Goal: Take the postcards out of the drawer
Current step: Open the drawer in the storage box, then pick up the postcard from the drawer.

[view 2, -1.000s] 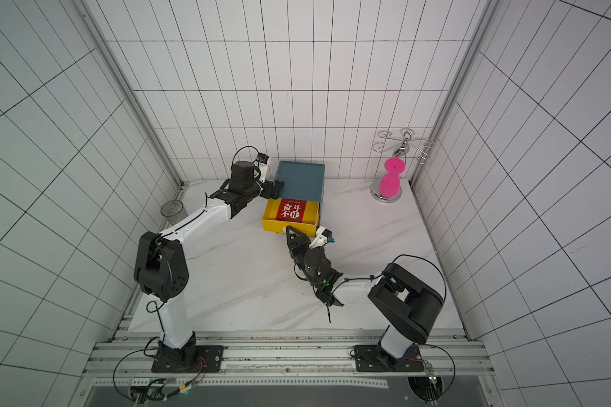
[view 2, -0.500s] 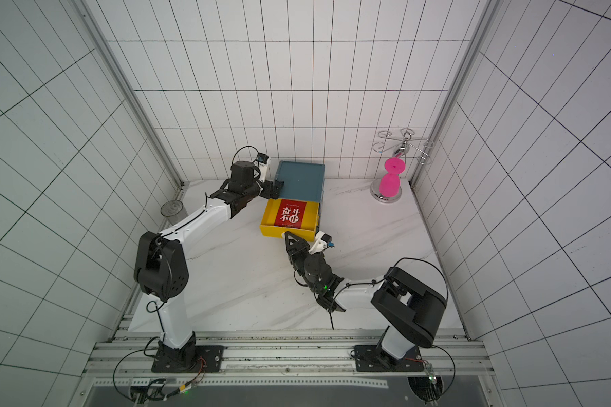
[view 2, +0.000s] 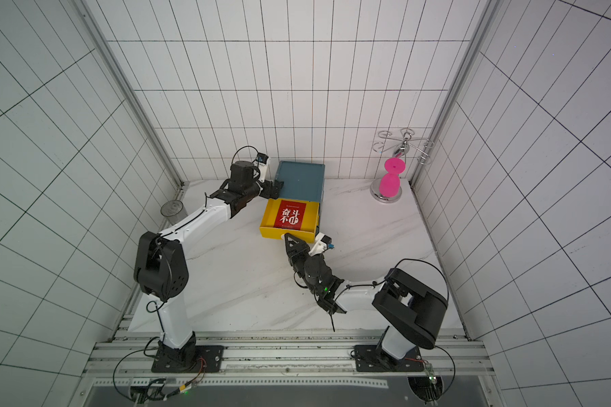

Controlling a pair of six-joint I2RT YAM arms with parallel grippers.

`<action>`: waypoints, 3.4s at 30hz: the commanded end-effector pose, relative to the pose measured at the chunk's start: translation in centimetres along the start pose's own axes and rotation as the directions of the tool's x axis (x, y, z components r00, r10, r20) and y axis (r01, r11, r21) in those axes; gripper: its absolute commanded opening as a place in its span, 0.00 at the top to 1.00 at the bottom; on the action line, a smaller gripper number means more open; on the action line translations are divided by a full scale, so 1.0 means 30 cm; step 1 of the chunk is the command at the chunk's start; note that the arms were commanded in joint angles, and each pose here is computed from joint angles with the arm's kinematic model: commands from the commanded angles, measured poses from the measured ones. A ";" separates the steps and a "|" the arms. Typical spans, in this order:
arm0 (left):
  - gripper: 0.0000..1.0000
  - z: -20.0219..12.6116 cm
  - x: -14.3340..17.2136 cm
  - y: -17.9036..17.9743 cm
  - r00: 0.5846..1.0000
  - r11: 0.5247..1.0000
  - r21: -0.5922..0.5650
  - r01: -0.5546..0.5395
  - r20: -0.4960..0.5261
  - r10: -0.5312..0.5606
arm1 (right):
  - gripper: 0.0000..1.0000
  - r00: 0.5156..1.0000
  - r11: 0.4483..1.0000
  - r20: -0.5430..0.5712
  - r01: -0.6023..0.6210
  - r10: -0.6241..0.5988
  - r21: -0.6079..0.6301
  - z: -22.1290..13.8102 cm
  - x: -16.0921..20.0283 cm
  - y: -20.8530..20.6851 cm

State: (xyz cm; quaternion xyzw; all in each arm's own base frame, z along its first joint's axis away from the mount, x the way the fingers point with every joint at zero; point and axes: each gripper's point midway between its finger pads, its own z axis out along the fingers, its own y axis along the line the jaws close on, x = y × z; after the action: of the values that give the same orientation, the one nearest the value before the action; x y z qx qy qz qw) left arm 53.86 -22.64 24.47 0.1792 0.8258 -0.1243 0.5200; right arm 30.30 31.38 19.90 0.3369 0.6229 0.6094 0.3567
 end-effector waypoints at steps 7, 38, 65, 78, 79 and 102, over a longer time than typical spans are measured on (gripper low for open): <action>0.01 0.035 0.061 0.013 0.998 1.000 -0.003 0.002 -0.060 -0.002 | 0.67 0.999 1.000 -0.047 -0.005 0.006 0.007 -0.043 0.039 0.004; 0.01 -0.039 -0.040 0.015 1.000 1.000 -0.013 0.010 0.005 -0.010 | 0.45 0.998 0.998 -0.053 0.034 -0.031 0.046 -0.085 0.027 -0.016; 0.01 -0.416 -0.044 0.094 0.976 0.974 -0.090 0.210 0.074 -0.204 | 0.29 0.822 0.732 -0.268 0.569 -0.502 0.374 -0.373 -0.120 0.111; 0.10 -0.538 0.171 0.014 0.964 0.964 -0.031 0.263 -0.031 -0.264 | 0.24 0.582 0.484 -0.489 0.813 -0.650 0.324 -0.192 -0.162 0.329; 0.11 -0.541 0.176 0.005 0.964 0.965 -0.020 0.263 -0.036 -0.264 | 0.24 0.577 0.476 -0.505 0.816 -0.642 0.328 -0.175 -0.168 0.326; 0.12 -0.571 0.190 -0.091 0.972 0.968 0.107 0.226 -0.080 -0.219 | 0.09 0.573 0.359 -0.618 0.819 -0.538 0.447 0.147 -0.199 0.150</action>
State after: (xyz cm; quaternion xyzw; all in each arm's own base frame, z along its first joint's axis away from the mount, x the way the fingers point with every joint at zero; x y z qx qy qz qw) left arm 36.91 -17.04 26.20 0.1034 0.8548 -0.2157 0.4606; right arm 36.22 28.92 23.78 0.0163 0.9400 0.1719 0.2944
